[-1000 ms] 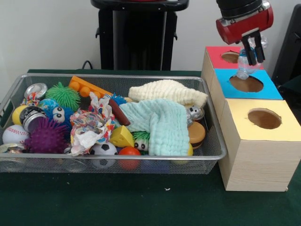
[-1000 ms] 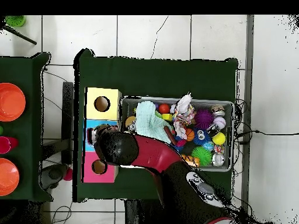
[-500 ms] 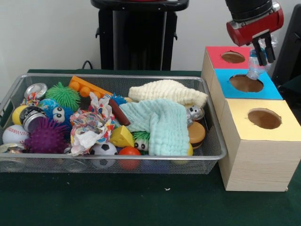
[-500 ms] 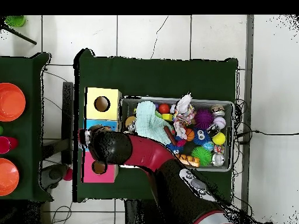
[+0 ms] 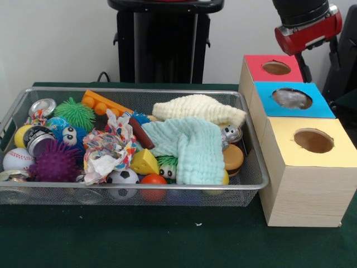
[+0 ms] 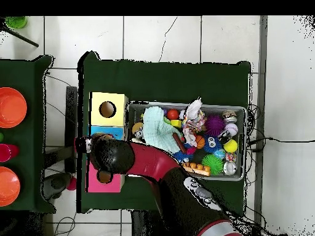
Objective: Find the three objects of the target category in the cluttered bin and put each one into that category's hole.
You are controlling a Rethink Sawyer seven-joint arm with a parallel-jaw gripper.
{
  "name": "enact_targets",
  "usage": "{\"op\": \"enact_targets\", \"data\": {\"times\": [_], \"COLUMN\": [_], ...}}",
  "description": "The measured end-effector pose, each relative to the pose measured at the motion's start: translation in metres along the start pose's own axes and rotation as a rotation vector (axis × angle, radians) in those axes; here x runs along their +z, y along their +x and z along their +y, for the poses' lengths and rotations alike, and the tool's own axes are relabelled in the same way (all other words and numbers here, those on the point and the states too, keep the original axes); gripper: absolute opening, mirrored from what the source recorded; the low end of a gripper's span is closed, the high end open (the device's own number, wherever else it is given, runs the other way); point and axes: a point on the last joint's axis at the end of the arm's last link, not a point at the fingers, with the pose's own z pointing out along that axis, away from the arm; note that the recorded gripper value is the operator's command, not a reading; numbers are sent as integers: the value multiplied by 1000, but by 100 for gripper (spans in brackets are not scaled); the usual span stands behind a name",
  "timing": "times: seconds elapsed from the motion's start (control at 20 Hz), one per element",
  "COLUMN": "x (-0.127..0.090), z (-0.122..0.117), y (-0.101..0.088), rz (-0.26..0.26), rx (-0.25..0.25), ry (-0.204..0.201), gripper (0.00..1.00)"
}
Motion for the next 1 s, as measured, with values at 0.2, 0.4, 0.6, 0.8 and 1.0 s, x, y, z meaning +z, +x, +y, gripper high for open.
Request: {"op": "enact_targets", "data": {"times": [0.2,0.4,0.6,0.8,1.0], "x": [2,2,-3,-10,-19], "z": [6,9,6,1,-8], "y": [2,3,5,10,12], "rz": [5,5,12,19,1], "rx": [-9,-17,-28,-90,-182], "ry": [-1,7,42,128,240], "gripper": [100,100,100,100,100]}}
